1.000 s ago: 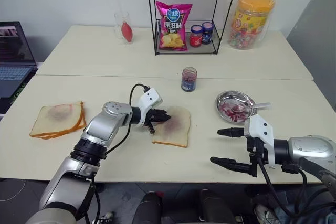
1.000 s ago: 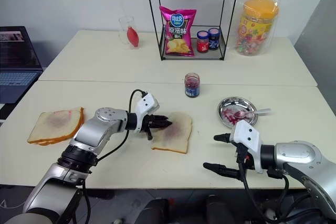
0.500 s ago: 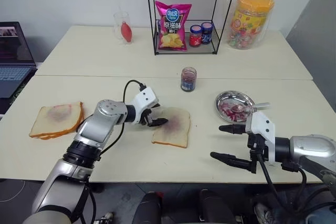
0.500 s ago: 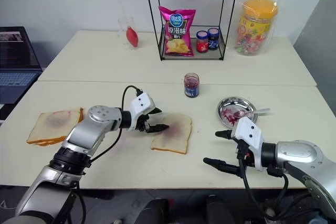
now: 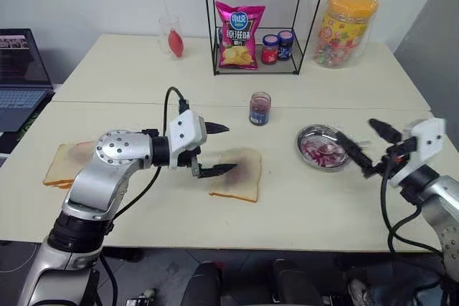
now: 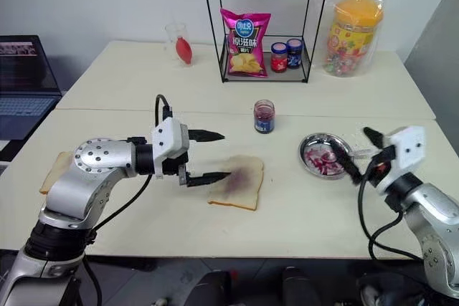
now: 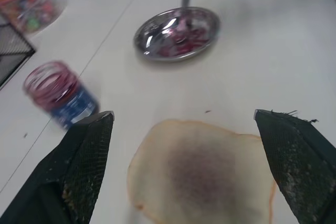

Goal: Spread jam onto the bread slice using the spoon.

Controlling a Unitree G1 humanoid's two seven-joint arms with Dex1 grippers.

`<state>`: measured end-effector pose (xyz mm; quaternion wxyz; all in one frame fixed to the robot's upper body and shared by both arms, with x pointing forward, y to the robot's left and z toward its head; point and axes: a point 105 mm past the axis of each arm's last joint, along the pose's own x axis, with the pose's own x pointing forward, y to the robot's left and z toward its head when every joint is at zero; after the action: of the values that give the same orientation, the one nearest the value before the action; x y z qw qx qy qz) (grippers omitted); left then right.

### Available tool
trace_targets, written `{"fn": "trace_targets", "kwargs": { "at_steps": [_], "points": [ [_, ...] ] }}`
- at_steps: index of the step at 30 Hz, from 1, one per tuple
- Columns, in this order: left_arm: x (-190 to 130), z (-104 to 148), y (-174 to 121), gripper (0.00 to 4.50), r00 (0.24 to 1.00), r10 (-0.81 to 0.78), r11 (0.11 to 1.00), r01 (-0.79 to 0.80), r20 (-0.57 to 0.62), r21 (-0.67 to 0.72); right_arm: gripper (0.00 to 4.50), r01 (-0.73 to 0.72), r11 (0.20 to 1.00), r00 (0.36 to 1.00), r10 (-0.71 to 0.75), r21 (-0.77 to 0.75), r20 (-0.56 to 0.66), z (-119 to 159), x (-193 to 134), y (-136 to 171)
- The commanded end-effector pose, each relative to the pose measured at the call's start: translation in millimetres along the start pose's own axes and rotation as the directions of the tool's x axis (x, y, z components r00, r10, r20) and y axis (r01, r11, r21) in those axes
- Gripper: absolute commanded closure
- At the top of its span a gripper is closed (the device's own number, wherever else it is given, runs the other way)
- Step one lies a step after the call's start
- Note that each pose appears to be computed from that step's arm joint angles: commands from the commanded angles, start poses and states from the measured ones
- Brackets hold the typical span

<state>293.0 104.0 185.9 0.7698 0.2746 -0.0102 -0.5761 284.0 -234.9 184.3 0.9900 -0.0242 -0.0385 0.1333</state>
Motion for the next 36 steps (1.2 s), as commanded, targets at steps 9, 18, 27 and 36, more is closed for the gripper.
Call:
{"fn": "trace_targets", "kwargs": {
  "at_steps": [9,18,27,36],
  "points": [
    [24.9,25.7,-16.6,0.02,0.985,-0.164,0.969,0.153,0.044,0.192,0.00,0.383,0.806,0.918,-0.384,0.450,-0.094,-51.0,7.4,-62.2],
    [33.0,22.0,-26.4,0.02,0.977,-0.204,0.962,0.189,0.059,0.195,0.00,0.337,0.700,0.931,-0.347,0.630,-0.113,-69.8,18.0,-66.8],
    [38.4,23.3,-27.2,0.02,0.976,-0.209,0.961,0.193,0.062,0.199,0.00,0.204,0.643,0.969,-0.239,0.738,-0.060,-68.1,43.5,-47.5],
    [42.0,27.3,-25.6,0.02,0.977,-0.204,0.961,0.188,0.061,0.204,0.00,0.195,0.632,0.974,-0.215,0.750,-0.071,-72.8,53.3,-45.4]
  ]
}}
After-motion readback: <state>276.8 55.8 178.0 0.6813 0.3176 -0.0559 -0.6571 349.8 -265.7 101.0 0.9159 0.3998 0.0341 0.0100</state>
